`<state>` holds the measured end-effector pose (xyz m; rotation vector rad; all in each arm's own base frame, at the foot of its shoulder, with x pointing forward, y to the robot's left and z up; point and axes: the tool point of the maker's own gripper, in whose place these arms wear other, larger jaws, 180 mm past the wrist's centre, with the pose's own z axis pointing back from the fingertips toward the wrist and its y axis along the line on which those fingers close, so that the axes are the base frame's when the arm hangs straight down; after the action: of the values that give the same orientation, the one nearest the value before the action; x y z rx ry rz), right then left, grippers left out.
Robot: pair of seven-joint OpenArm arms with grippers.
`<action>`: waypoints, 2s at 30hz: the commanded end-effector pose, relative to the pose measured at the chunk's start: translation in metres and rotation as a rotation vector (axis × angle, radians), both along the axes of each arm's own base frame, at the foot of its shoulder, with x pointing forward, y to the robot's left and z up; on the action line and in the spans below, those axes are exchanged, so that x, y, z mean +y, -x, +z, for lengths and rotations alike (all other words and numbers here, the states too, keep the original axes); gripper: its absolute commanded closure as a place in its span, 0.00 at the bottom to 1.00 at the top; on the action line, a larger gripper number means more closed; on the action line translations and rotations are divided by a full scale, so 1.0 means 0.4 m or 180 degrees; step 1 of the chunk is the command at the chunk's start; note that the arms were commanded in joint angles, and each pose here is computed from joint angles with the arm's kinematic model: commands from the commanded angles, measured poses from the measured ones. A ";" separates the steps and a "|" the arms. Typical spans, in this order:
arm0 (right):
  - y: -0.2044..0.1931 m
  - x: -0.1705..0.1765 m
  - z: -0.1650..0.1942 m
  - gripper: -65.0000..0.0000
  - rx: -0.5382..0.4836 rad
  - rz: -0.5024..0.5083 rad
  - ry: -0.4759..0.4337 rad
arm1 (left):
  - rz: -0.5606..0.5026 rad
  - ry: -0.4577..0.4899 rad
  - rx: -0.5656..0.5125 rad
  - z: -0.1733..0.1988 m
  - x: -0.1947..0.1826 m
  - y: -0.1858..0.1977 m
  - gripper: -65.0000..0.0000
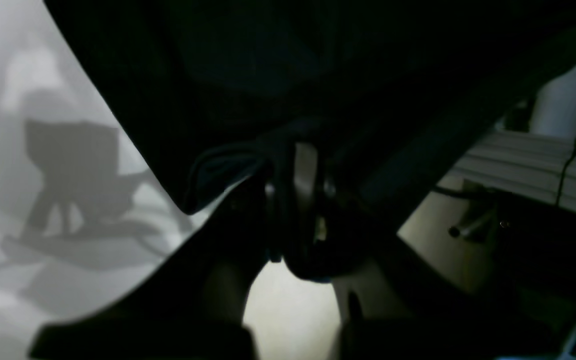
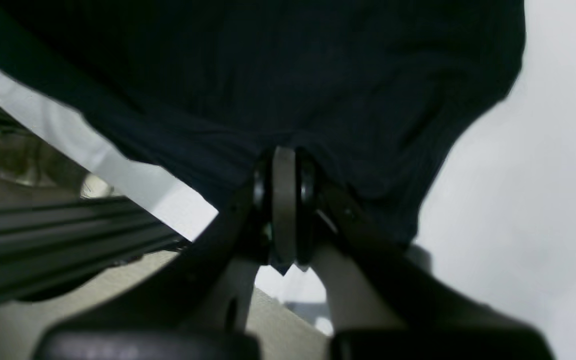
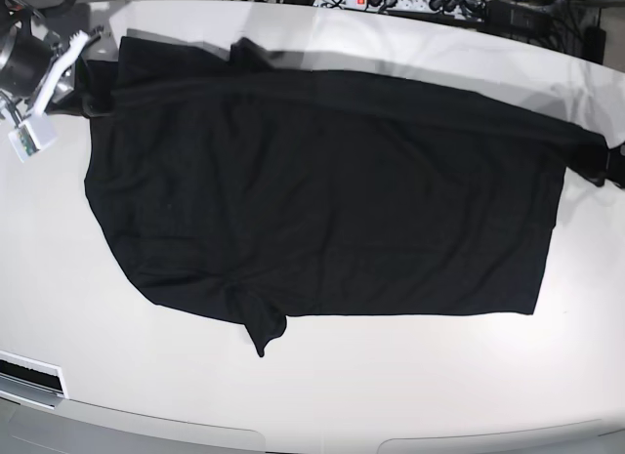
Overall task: Layout the t-shirt on the table in an organized manner, then fold the t-shirt properly
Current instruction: 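Drag the t-shirt shoulders apart with both grippers to smooth it, then release the shirt edge with the right gripper and lift it away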
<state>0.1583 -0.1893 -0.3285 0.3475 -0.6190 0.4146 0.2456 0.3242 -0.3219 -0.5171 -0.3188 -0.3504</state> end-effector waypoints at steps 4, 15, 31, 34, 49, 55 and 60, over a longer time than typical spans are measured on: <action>-0.029 0.003 -0.030 1.00 0.0032 0.0057 0.0027 | 0.0044 0.0005 -0.0260 0.054 0.014 -0.045 1.00; -0.110 -0.022 -0.060 1.00 -0.0076 -0.0145 -0.0063 | 0.0160 -0.0121 -0.0506 0.027 0.016 -0.084 1.00; -0.158 0.029 -0.087 1.00 -0.0044 0.0197 0.0115 | 0.0141 -0.0107 -0.0499 0.009 -0.001 -0.088 1.00; -0.177 0.018 -0.088 1.00 -0.0057 0.0163 0.0256 | 0.0116 -0.0252 -0.0500 0.007 0.015 -0.092 1.00; -0.199 0.021 -0.073 1.00 -0.0192 0.0147 0.0231 | 0.0132 -0.0280 -0.0569 0.009 0.016 -0.105 1.00; -0.211 0.020 -0.066 1.00 -0.0257 0.0094 0.0210 | 0.0153 -0.0254 -0.0621 0.013 0.014 -0.112 1.00; -0.226 0.016 -0.058 1.00 -0.0300 0.0078 0.0235 | 0.0166 -0.0239 -0.0663 0.018 0.013 -0.119 1.00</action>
<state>0.2402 -0.1821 -0.3630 0.2659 -0.6442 0.4694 0.2813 0.3209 -0.3337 -0.4206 -0.4630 -0.3554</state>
